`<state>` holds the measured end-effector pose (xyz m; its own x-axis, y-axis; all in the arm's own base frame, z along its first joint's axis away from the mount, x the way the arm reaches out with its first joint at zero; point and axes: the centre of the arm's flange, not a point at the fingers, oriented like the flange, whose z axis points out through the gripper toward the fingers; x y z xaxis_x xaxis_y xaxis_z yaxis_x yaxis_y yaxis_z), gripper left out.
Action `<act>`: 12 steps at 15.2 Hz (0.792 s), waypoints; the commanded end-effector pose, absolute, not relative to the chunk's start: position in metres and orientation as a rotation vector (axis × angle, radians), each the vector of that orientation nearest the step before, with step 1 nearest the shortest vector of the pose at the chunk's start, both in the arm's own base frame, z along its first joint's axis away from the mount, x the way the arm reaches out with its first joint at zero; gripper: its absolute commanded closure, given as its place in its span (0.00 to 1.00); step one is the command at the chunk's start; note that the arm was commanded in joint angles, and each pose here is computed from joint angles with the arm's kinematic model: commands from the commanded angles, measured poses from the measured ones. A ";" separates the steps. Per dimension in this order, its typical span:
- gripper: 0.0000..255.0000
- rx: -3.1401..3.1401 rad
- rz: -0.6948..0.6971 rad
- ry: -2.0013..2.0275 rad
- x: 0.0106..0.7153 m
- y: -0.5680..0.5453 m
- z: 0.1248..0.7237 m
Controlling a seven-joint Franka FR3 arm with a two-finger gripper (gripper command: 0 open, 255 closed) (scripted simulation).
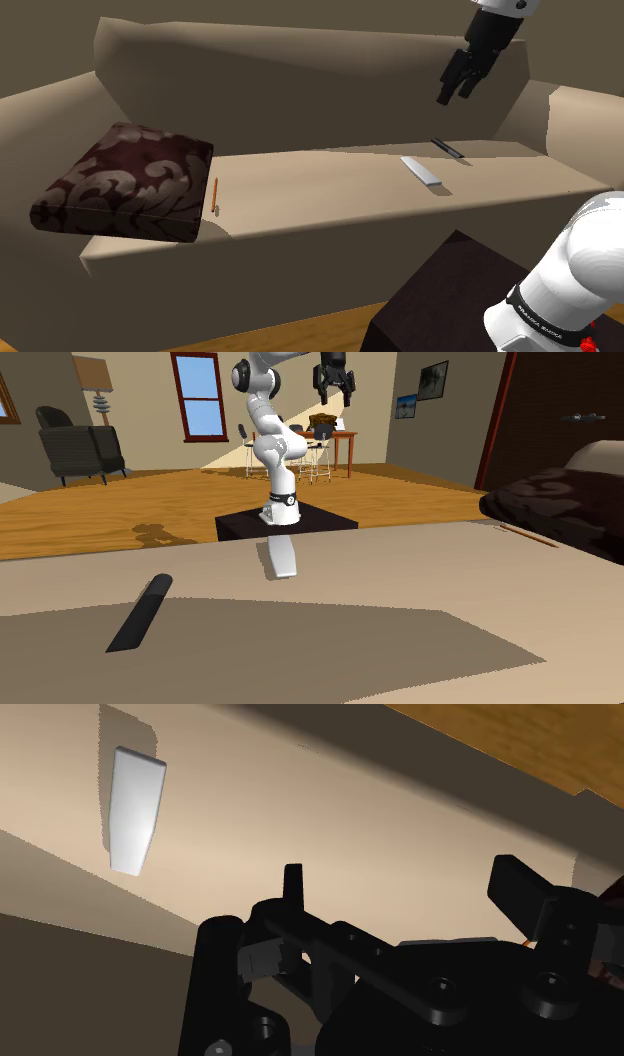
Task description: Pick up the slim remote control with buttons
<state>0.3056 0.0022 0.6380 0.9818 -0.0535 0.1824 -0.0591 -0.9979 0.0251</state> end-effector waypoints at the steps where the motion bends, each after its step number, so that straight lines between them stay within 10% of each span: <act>1: 0.00 3.097 0.284 -0.088 0.306 0.002 0.638; 12: 0.00 3.095 0.191 -0.288 0.379 -0.088 0.546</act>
<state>0.3713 -0.0782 0.5522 0.9771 -0.1696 0.1285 -0.1730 -0.9848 0.0159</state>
